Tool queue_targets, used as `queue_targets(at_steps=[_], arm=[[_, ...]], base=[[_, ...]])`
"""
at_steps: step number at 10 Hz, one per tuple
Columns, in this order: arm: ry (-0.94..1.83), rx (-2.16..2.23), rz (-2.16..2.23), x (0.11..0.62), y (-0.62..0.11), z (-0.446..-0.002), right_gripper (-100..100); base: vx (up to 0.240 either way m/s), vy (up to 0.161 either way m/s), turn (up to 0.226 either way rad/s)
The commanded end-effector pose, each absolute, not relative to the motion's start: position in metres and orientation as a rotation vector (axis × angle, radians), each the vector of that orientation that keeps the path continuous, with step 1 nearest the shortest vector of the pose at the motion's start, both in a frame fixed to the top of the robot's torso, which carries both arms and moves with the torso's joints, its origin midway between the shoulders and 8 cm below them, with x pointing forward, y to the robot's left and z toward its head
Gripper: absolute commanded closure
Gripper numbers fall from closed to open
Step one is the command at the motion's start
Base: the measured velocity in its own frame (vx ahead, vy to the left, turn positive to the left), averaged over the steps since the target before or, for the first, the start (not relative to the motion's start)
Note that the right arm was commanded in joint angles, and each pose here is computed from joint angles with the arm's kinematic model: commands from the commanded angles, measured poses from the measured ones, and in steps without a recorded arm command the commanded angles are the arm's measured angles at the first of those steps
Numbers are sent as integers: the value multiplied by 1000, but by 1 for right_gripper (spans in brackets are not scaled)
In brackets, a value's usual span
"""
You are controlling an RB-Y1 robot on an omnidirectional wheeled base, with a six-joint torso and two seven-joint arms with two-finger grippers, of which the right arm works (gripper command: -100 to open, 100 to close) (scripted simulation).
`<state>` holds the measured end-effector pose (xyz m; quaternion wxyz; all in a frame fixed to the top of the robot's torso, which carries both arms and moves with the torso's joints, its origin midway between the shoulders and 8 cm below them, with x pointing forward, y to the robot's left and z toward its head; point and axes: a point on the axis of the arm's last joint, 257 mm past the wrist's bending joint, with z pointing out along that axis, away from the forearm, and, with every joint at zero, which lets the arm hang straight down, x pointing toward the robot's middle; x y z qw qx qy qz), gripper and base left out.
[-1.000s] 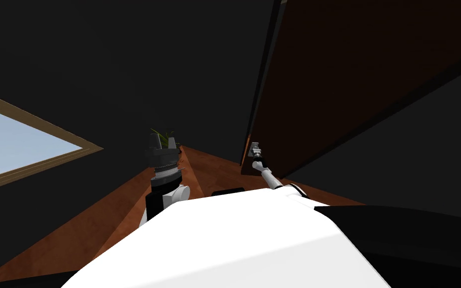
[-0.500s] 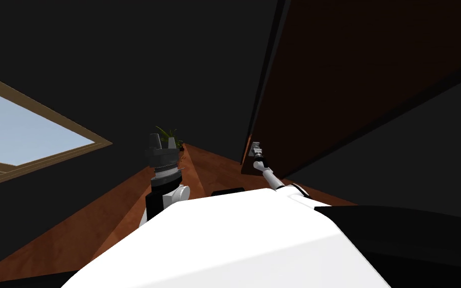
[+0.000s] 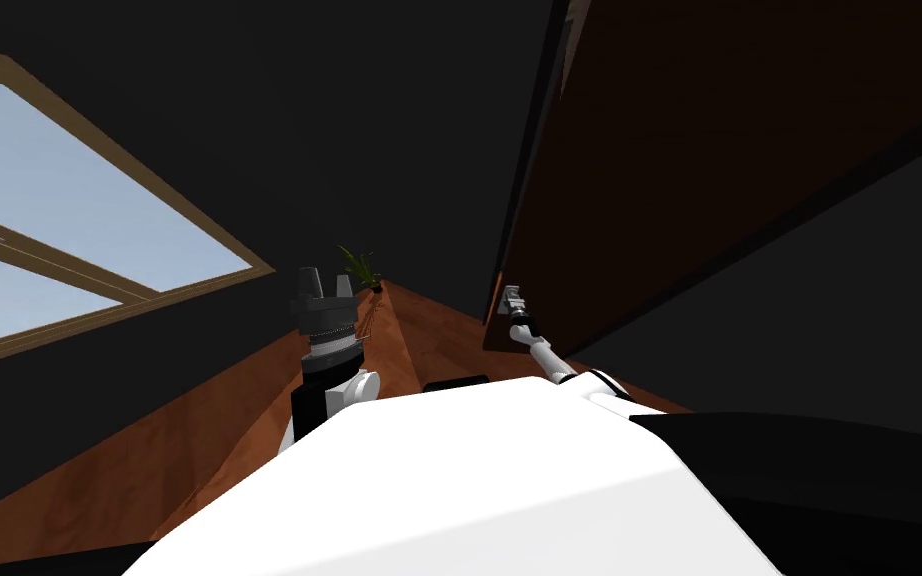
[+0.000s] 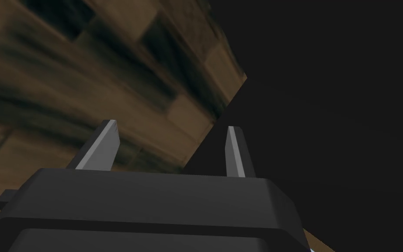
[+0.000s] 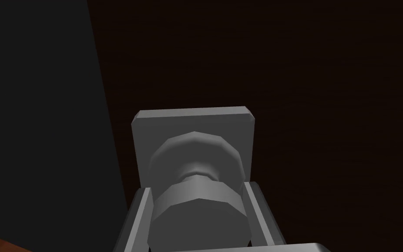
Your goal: Pull the door open
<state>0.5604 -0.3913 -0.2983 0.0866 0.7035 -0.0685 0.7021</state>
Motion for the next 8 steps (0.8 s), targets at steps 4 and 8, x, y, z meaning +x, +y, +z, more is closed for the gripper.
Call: queue_targets(at_steps=[4, 8], arm=[[-186, 2129, 2130, 557, -389, -296, 100], [-148, 2148, 2143, 554, -382, -298, 100]], base=[[-217, -84, 164], [-157, -63, 94]])
